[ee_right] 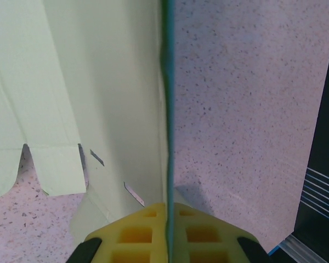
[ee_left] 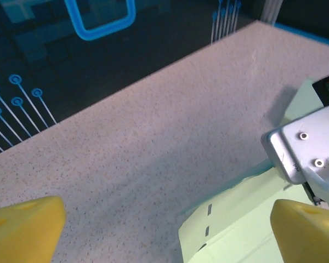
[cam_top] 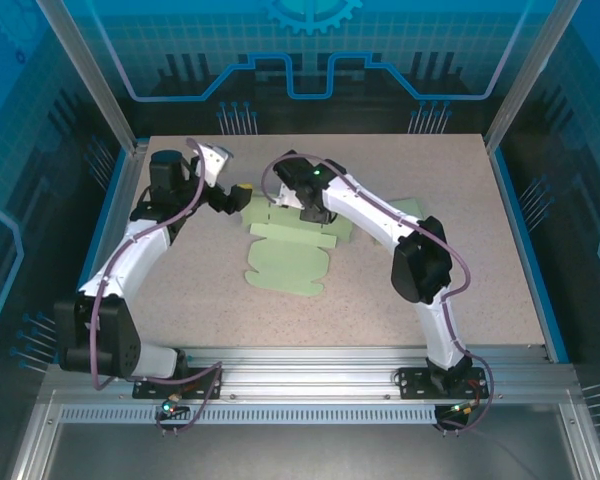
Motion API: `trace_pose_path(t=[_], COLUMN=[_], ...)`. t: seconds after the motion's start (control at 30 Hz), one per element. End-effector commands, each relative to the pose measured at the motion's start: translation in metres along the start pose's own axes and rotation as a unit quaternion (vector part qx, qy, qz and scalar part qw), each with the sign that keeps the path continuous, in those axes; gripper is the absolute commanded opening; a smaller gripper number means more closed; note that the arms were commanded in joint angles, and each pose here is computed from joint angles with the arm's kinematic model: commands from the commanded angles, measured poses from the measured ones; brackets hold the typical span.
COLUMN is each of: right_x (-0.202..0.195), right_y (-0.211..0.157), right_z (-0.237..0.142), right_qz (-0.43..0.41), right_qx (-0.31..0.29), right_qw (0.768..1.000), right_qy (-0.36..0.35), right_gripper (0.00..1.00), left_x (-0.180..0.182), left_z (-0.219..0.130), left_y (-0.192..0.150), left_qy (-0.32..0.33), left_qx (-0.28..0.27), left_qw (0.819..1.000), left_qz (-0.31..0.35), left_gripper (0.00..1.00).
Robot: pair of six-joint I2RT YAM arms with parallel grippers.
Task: Fold the paper box
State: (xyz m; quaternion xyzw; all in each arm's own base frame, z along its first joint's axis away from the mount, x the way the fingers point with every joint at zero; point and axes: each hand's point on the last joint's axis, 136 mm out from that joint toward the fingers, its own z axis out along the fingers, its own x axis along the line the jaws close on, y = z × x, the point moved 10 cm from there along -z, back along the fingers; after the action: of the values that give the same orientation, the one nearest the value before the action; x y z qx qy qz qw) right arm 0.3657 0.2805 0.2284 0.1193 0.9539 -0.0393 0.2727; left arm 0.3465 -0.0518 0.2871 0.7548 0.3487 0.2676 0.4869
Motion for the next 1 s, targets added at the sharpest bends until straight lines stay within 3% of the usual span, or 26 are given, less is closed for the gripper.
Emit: trace_pose_path(t=[0.0, 0.07, 0.17, 0.37, 0.63, 0.93, 0.97], right_x=[0.004, 0.007, 0.009, 0.013, 0.009, 0.007, 0.008], right_y=[0.009, 0.011, 0.011, 0.008, 0.001, 0.000, 0.000], right_z=[-0.003, -0.002, 0.001, 0.003, -0.002, -0.009, -0.010], right_qz=[-0.016, -0.016, -0.014, -0.013, 0.000, -0.009, -0.009], right_qx=[-0.025, -0.035, -0.043, -0.052, -0.077, -0.090, -0.092], right_qw=[0.999, 0.998, 0.998, 0.997, 0.994, 0.993, 0.993], right_qy=[-0.035, -0.042, -0.051, -0.051, -0.074, -0.075, -0.073], right_gripper=[0.04, 0.03, 0.03, 0.03, 0.02, 0.01, 0.01], left_x=[-0.014, -0.024, -0.034, -0.035, -0.021, -0.020, -0.021], left_z=[0.012, 0.023, 0.039, 0.050, 0.035, 0.057, 0.060], left_y=[0.000, -0.005, -0.018, -0.037, -0.041, -0.035, -0.034], left_qy=[-0.057, -0.075, -0.087, -0.094, -0.105, -0.114, -0.115], left_qx=[0.029, 0.059, 0.100, 0.138, 0.123, 0.147, 0.147], left_qw=[0.994, 0.989, 0.981, 0.975, 0.980, 0.973, 0.972], left_qz=[0.083, 0.112, 0.141, 0.148, 0.112, 0.139, 0.141], left_gripper=[0.93, 0.88, 0.88, 0.84, 0.83, 0.74, 0.69])
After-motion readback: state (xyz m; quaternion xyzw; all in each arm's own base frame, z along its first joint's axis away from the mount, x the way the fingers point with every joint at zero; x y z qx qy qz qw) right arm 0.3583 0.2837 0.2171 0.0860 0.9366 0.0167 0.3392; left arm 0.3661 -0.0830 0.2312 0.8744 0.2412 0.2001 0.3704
